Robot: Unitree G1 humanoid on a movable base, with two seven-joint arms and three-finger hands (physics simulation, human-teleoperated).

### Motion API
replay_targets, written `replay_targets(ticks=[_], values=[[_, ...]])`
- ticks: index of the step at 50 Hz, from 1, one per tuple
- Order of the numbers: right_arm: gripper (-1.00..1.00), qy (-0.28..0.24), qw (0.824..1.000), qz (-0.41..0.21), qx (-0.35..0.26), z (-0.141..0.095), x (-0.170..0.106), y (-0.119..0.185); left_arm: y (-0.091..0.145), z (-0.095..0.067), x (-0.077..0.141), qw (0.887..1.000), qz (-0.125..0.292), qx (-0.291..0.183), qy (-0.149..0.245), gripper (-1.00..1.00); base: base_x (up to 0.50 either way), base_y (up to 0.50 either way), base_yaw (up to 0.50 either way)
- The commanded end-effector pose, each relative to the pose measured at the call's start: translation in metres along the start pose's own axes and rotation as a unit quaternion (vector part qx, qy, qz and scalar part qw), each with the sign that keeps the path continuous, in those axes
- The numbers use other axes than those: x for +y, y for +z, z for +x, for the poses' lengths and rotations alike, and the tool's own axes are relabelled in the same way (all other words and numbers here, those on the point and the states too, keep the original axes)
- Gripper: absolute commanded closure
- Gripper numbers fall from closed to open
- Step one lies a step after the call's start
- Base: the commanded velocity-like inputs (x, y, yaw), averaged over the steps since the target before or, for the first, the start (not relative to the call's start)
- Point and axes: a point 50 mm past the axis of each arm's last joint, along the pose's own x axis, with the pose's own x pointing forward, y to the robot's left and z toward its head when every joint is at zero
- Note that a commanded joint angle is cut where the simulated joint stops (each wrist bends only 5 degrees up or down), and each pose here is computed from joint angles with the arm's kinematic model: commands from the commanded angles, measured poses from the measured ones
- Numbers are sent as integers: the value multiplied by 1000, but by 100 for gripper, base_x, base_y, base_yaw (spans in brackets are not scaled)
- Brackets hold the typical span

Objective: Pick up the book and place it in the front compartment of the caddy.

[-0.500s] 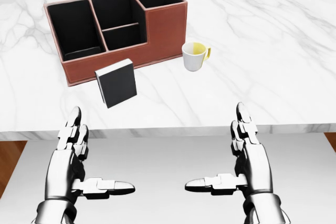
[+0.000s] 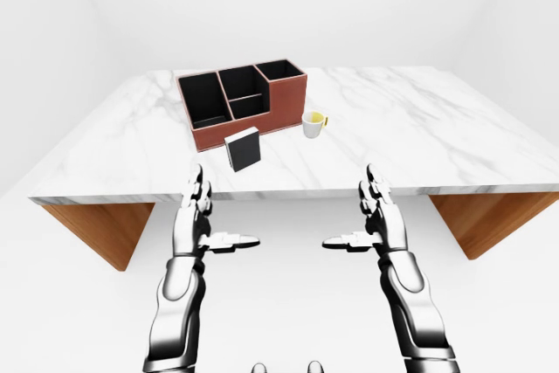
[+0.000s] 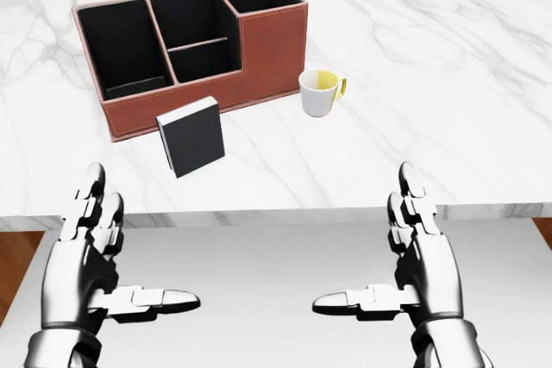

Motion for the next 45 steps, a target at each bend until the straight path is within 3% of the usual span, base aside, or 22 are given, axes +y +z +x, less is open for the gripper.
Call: replay_targets(ticks=[1, 24, 30, 45], values=[[-100, 0, 1000, 2, -3, -2, -1, 4, 24, -6, 9, 999, -14, -42, 9, -100, 0, 0, 0], [-100, -2, 1000, 6, -14, -4, -2, 10, 80, -19, 40, 984, -28, -163, 58, -100, 0, 0, 0], [-100, -2, 1000, 7, -22, -5, -2, 14, 105, -33, 47, 973, -32, -220, 65, -100, 0, 0, 0], [-100, -1, 1000, 9, -27, -7, -2, 16, 132, -50, 61, 954, -45, -284, 85, -100, 0, 0, 0]])
